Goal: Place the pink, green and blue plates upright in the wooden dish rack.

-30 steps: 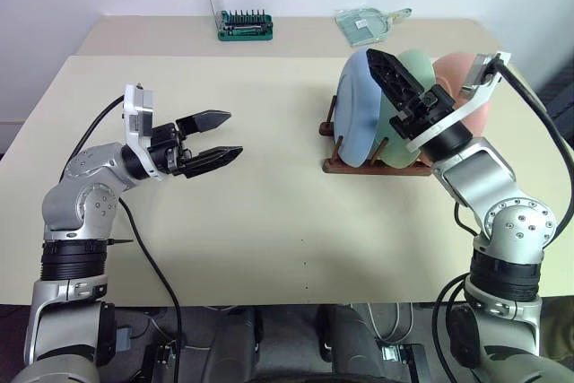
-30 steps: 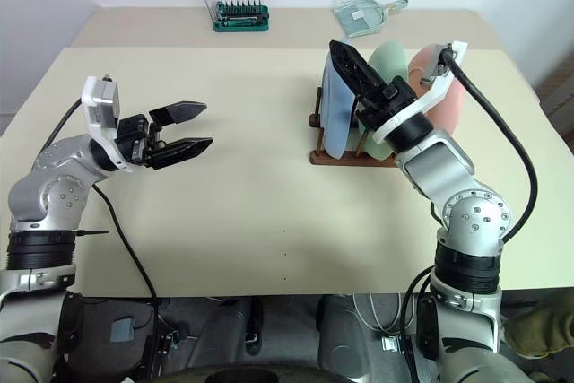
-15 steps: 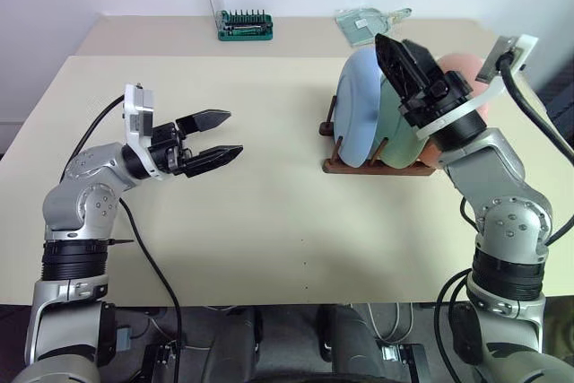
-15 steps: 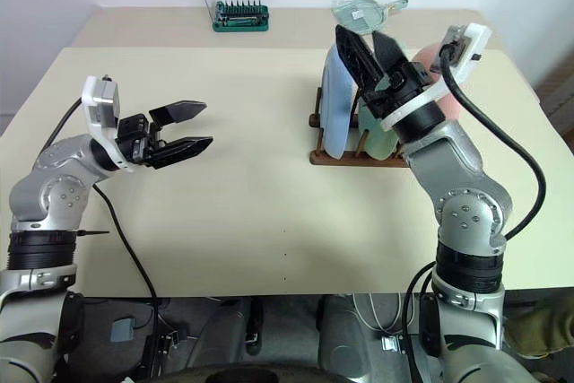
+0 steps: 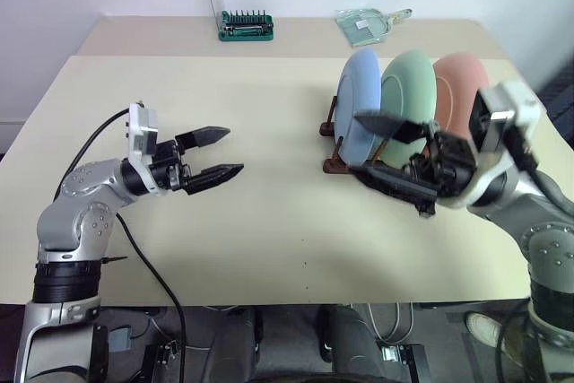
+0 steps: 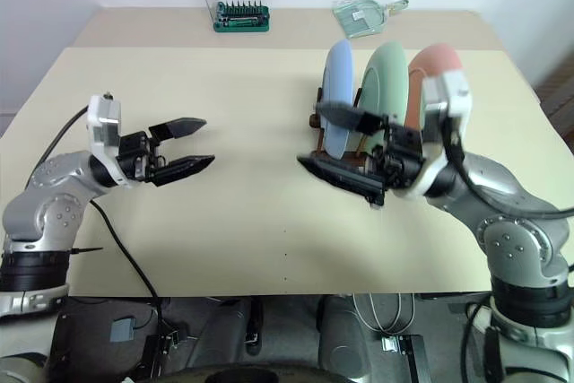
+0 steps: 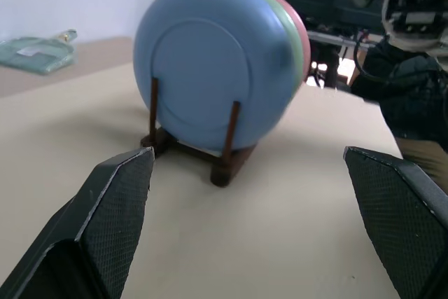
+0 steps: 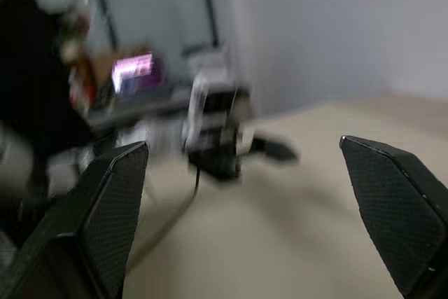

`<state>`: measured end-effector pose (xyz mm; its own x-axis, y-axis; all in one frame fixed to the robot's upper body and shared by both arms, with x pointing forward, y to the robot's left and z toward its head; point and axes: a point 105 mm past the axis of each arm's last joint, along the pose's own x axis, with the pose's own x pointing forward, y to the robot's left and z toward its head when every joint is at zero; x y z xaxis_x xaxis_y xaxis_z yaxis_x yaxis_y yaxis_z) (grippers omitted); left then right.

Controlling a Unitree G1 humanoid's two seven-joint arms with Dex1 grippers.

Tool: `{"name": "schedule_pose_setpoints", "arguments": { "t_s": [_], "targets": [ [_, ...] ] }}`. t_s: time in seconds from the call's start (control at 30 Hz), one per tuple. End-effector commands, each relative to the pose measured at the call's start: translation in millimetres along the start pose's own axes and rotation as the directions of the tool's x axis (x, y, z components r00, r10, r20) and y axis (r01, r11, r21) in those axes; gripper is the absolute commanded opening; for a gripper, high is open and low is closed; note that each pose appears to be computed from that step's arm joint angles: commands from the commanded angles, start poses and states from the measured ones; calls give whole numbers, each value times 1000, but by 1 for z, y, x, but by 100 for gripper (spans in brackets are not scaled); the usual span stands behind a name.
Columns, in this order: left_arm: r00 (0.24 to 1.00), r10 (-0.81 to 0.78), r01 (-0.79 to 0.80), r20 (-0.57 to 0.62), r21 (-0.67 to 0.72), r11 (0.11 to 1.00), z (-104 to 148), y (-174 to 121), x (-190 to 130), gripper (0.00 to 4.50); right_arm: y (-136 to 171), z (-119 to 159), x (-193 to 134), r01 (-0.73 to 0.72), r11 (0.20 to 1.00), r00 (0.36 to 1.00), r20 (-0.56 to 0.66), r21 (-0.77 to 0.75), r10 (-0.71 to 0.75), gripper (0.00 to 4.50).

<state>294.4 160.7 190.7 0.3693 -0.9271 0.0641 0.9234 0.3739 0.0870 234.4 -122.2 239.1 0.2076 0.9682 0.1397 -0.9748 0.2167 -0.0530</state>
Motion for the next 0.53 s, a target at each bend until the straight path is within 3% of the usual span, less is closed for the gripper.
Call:
{"name": "schedule_pose_setpoints", "arguments": {
  "t_s": [0.03, 0.1, 0.27, 0.53],
  "targets": [
    [996, -7, 16, -91, 100, 995, -8, -10, -2, 450, -7, -16, -27, -9, 991, 988, -153, -136, -12, 445],
    [993, -18, 27, -113, 78, 997, -13, -13, -7, 450, -13, -25, -42, 10, 981, 968, -244, -193, -57, 445],
    [992, -79, 84, -103, 53, 995, -16, -24, -2, 450, -15, -26, -61, 36, 977, 958, -271, -212, -94, 445],
    [992, -72, 80, -103, 74, 994, -23, -23, 3, 450, -16, -30, -53, 62, 972, 962, -247, -228, -119, 445]
  ]
}}
